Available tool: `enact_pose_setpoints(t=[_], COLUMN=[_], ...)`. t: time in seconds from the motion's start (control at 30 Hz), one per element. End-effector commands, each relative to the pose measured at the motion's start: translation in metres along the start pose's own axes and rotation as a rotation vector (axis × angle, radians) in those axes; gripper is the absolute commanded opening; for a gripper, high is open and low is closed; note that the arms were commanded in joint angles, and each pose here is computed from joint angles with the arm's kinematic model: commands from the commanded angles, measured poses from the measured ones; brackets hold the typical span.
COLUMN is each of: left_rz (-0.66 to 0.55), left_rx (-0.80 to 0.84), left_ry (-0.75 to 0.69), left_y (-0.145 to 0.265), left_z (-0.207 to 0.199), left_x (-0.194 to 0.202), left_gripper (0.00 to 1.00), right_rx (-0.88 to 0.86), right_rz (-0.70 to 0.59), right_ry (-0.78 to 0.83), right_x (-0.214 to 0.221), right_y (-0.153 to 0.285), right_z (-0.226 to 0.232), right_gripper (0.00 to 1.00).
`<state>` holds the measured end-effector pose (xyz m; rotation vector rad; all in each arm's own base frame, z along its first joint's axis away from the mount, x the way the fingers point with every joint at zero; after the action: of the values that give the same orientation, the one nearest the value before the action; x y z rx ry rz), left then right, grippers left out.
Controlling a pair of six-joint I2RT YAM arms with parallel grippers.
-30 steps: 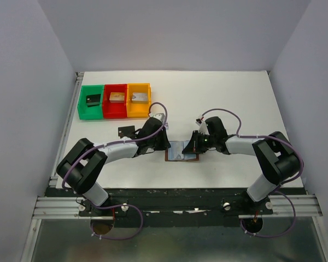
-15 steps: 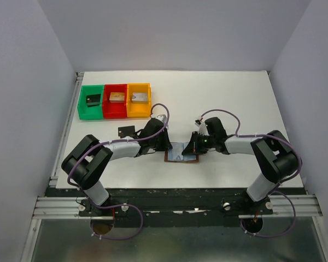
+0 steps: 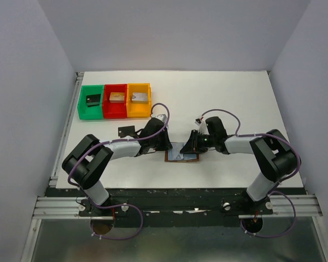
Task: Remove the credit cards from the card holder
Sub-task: Remove the credit card from the card holder.
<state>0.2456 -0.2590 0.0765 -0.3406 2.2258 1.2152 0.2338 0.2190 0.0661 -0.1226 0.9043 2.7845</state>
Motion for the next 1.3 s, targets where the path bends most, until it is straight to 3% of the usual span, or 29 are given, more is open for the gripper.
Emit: enact_pose_setpoints(t=[0.0, 0.83, 1.17, 1.27], left_rz=[0.034, 0.050, 0.030, 0.035], left_rx=[-0.061, -0.063, -0.079, -0.083], left_ry=[0.009, 0.024, 0.028, 0.031], left_y=[0.000, -0.002, 0.004, 0.003], left_z=[0.011, 0.012, 0.014, 0.014], left_x=[0.010, 0.023, 0.022, 0.024], left_gripper=[0.25, 0.23, 0.23, 0.18], right_rx=[-0.079, -0.217, -0.200, -0.189], right_rz=[-0.005, 0.022, 0.009, 0.010], right_ry=[-0.022, -0.142, -0.119, -0.113], right_x=[-0.003, 0.001, 0.002, 0.003], right_y=[-0.001, -0.013, -0.010, -0.008], right_z=[0.004, 0.002, 0.001, -0.001], right_gripper=[0.29, 0.32, 0.11, 0.09])
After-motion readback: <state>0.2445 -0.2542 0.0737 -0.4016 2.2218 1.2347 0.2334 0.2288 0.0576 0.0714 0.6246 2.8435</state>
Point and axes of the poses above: each gripper's point midway between its finger pads, its own y axis back along the fingers, its own z axis along the line the jaws close on, x = y × z, the point moved 6 cm from there along y, back along the fingers, and after that the axes turned 10 degrees about -y, right-handed, at the moved point
